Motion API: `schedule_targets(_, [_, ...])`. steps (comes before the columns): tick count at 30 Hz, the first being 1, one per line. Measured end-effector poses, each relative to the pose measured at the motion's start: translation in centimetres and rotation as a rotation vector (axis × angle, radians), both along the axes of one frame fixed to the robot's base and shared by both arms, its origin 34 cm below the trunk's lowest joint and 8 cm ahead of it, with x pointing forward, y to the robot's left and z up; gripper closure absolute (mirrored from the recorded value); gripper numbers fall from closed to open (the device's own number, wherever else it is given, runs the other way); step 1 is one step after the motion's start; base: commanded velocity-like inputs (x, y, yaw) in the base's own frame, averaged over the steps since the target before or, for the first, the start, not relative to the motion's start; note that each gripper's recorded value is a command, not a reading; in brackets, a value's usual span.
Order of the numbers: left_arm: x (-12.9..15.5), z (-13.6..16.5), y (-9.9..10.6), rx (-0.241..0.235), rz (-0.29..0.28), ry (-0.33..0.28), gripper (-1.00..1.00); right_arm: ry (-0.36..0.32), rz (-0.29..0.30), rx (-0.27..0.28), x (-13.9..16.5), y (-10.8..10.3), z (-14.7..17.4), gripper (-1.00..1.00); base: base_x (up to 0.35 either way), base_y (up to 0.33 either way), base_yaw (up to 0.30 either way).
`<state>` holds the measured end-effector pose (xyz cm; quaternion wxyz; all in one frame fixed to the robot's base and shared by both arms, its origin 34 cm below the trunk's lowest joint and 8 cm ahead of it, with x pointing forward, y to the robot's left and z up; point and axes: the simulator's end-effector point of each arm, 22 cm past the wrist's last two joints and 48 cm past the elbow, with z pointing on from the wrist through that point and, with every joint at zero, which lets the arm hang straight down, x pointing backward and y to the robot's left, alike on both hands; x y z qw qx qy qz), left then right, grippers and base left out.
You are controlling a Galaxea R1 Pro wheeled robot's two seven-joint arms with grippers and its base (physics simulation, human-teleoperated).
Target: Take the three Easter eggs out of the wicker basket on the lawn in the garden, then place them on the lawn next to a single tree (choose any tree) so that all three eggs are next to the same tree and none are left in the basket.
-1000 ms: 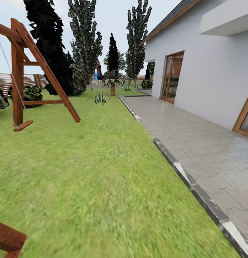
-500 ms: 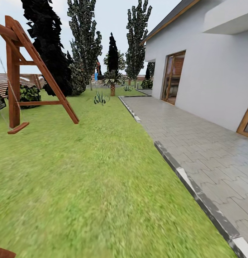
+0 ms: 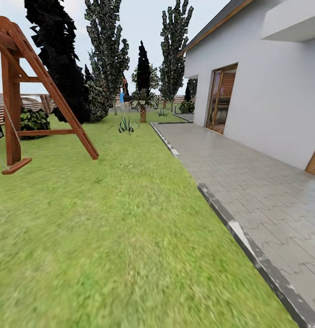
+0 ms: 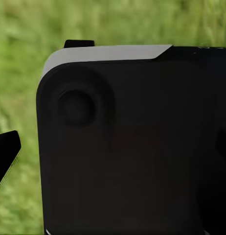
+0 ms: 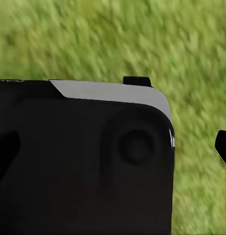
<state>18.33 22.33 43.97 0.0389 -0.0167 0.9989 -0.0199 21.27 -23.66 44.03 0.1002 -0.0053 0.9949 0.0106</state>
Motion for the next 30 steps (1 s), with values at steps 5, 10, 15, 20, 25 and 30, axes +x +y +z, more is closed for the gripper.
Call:
schedule_targets(5, [-0.01, 0.00, 0.03, 0.001, 0.000, 0.000, -1.00, 0.000, 0.000, 0.000, 0.00, 0.00, 0.00, -1.00, 0.327, 0.000, 0.000])
schedule_targets(10, [-0.01, 0.00, 0.03, 0.001, 0.000, 0.000, -1.00, 0.000, 0.000, 0.000, 0.00, 0.00, 0.00, -1.00, 0.327, 0.000, 0.000])
schedule_targets(15, [0.01, 0.00, 0.03, 0.001, 0.000, 0.000, -1.00, 0.000, 0.000, 0.000, 0.00, 0.02, 0.00, -1.00, 0.327, 0.000, 0.000])
schedule_targets(20, [-0.01, 0.00, -0.03, 0.000, -0.001, 0.000, -1.00, 0.002, -0.002, 0.002, -0.11, 0.14, -0.01, -1.00, 0.327, 0.000, 0.000])
schedule_targets(25, [-0.01, 0.00, -0.08, 0.000, -0.001, 0.000, -1.00, 0.004, -0.003, 0.003, -0.17, 0.21, -0.01, -1.00, 0.327, 0.000, 0.000])
schedule_targets(30, [0.00, 0.00, -0.07, 0.000, -0.001, 0.000, -1.00, 0.006, -0.003, 0.002, -0.27, 0.15, -0.02, -1.00, 0.327, 0.000, 0.000])
